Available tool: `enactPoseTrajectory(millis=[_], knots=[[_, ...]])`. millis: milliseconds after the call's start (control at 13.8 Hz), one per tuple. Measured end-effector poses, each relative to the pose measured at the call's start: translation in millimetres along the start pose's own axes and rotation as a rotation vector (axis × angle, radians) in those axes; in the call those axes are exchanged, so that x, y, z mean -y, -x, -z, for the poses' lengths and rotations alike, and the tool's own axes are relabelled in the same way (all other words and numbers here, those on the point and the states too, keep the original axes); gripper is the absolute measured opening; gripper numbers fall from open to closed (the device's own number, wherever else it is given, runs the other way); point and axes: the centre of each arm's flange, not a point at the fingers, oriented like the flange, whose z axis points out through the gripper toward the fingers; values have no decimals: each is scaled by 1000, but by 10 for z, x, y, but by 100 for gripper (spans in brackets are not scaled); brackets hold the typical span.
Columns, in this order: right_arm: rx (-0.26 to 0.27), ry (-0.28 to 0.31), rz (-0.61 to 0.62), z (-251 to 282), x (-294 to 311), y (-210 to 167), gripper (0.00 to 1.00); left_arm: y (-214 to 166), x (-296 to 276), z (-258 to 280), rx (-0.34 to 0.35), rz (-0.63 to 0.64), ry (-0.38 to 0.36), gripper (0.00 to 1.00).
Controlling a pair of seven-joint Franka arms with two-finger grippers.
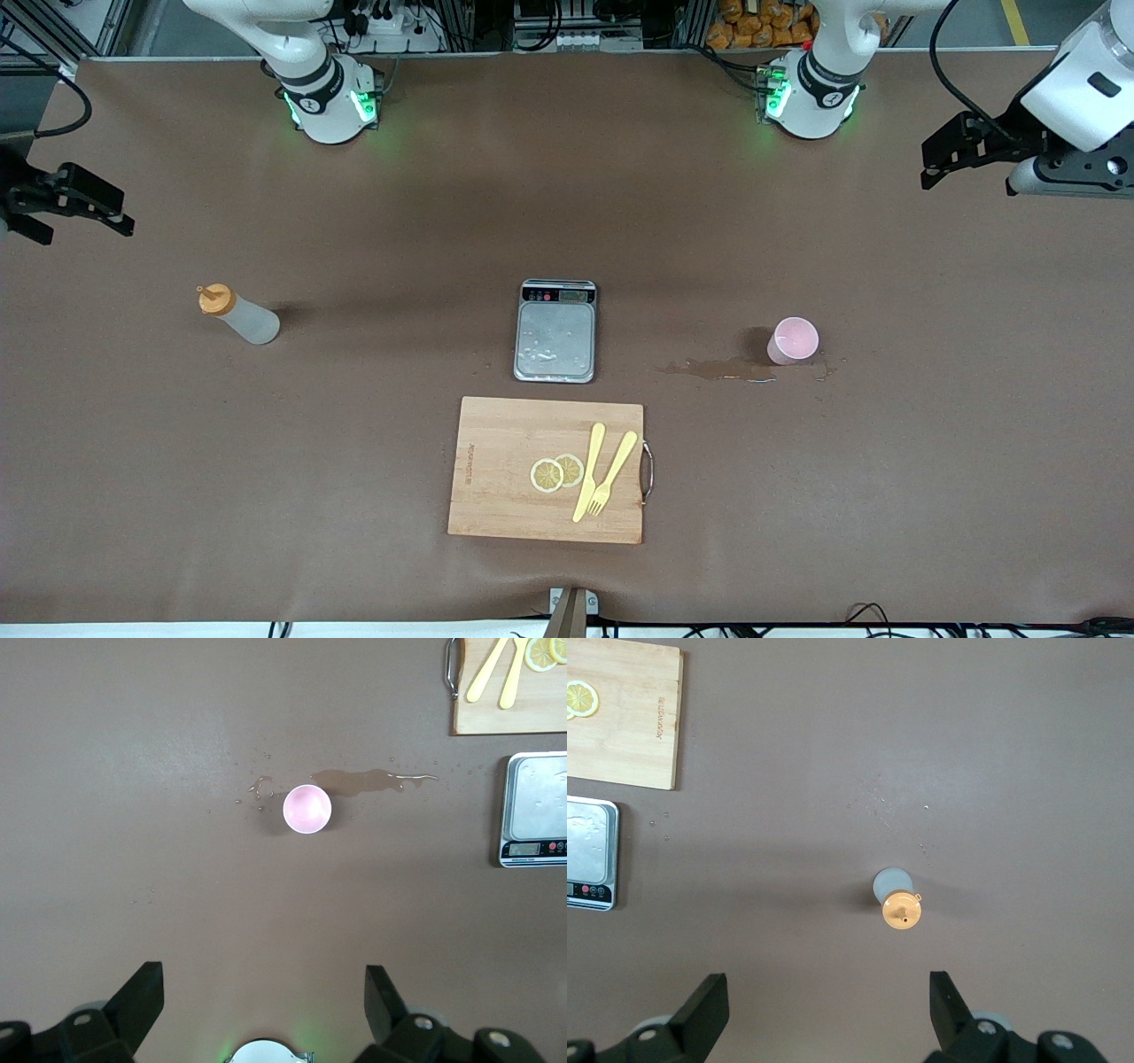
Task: Add sauce to pink cup with both arms
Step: 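Move the left gripper down over the pink cup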
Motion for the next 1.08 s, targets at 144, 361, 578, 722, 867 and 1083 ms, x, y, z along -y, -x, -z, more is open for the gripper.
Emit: enactPoseTrajectory(millis=[144, 361, 578, 722, 867, 1083], knots=[[0, 0, 0, 0, -1, 0, 100, 12, 1, 9, 2, 0, 0, 100], [0, 0, 0, 0, -2, 0, 100, 36, -2, 30, 4, -1, -1, 100], [2, 0, -1, -2, -2, 2, 100, 15, 5, -23, 18, 1, -1, 100], [26, -3, -4, -25, -17, 27, 100, -53, -5, -157, 46, 2, -3, 100], [51, -7, -15, -48, -73, 61, 100, -172, -13, -477, 106, 2, -7, 100], [57, -8, -24, -58, -123, 70, 100, -381, -30, -1184, 141, 2, -8, 100]])
